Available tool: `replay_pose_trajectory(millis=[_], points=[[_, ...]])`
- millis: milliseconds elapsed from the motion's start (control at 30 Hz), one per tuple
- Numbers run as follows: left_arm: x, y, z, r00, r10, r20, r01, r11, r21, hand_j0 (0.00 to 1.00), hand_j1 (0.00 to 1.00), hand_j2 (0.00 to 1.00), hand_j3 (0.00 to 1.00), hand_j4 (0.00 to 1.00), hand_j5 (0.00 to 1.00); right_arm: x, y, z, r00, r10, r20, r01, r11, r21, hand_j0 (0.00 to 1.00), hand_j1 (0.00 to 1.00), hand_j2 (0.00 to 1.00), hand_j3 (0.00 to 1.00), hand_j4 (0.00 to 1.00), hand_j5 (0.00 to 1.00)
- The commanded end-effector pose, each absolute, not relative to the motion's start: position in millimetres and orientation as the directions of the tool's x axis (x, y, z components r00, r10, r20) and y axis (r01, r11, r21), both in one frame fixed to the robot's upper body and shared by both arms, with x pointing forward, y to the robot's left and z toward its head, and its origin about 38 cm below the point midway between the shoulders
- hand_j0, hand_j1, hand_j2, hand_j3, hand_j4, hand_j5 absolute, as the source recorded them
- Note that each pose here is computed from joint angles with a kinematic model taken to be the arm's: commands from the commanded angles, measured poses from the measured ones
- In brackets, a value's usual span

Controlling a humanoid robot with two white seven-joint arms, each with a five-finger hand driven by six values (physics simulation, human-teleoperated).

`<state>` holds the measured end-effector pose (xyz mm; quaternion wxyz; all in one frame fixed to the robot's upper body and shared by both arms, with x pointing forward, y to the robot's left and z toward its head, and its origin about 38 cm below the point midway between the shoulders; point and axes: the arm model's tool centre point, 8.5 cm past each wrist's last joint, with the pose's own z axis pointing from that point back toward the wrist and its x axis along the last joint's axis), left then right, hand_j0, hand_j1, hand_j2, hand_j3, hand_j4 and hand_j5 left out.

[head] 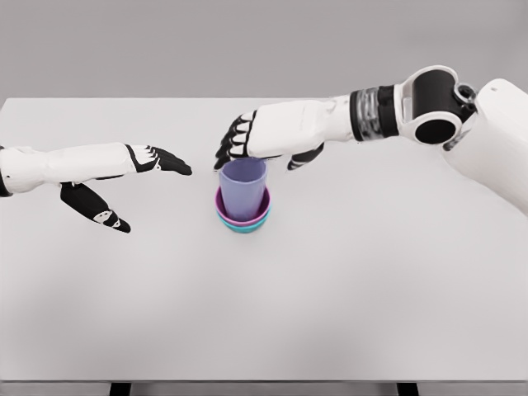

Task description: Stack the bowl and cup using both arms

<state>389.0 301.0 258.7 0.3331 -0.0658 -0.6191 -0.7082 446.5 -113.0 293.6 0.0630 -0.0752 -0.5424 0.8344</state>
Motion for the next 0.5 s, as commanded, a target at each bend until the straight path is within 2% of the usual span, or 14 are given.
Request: replay_pose_trajectory(millis=[0, 67, 133, 200, 300, 367, 467], points=[[389.2, 301.4, 259.5, -0.766, -0.39, 0.511, 0.556, -0.004, 0.831, 1.0, 1.0, 1.0, 1.0, 1.0, 1.0, 440.2, -142.2, 341.7, -0.97, 0.22, -0.103, 0.03, -0.313, -0.949, 1.0, 1.0, 1.0, 1.0, 1.0, 1.0], [388.8, 301.1, 259.1, -0.766, -0.389, 0.512, 0.557, -0.005, 0.83, 1.0, 1.0, 1.0, 1.0, 1.0, 1.0, 442.1, -198.3, 365.2, -0.943, 0.321, -0.085, -0.003, -0.262, -0.965, 1.0, 1.0, 1.0, 1.0, 1.0, 1.0], [389.0, 301.5, 258.9, -0.765, -0.39, 0.512, 0.557, -0.004, 0.83, 1.0, 1.0, 1.0, 1.0, 1.0, 1.0, 445.3, -259.6, 340.9, -0.891, 0.452, -0.043, -0.108, -0.304, -0.947, 1.0, 1.0, 1.0, 1.0, 1.0, 1.0], [388.8, 301.1, 259.1, -0.766, -0.389, 0.512, 0.557, -0.005, 0.83, 1.0, 1.0, 1.0, 1.0, 1.0, 1.0, 447.7, -300.4, 307.9, -0.837, 0.546, 0.017, -0.222, -0.312, -0.924, 1.0, 1.0, 1.0, 1.0, 1.0, 1.0], [388.8, 301.1, 259.1, -0.766, -0.389, 0.512, 0.557, -0.005, 0.83, 1.0, 1.0, 1.0, 1.0, 1.0, 1.0, 449.9, -361.2, 281.7, -0.724, 0.684, 0.092, -0.326, -0.222, -0.919, 1.0, 1.0, 1.0, 1.0, 1.0, 1.0], [388.6, 301.1, 258.5, -0.765, -0.389, 0.513, 0.558, -0.005, 0.83, 1.0, 1.0, 1.0, 1.0, 1.0, 1.0, 441.2, -380.8, 271.6, -0.683, 0.719, 0.134, -0.34, -0.15, -0.928, 1.0, 1.0, 1.0, 1.0, 1.0, 1.0], [388.8, 301.5, 258.3, -0.765, -0.39, 0.513, 0.559, -0.004, 0.829, 1.0, 1.0, 1.0, 1.0, 1.0, 1.0, 431.6, -379.3, 247.1, -0.677, 0.715, 0.177, -0.383, -0.136, -0.914, 1.0, 1.0, 1.0, 1.0, 1.0, 1.0]])
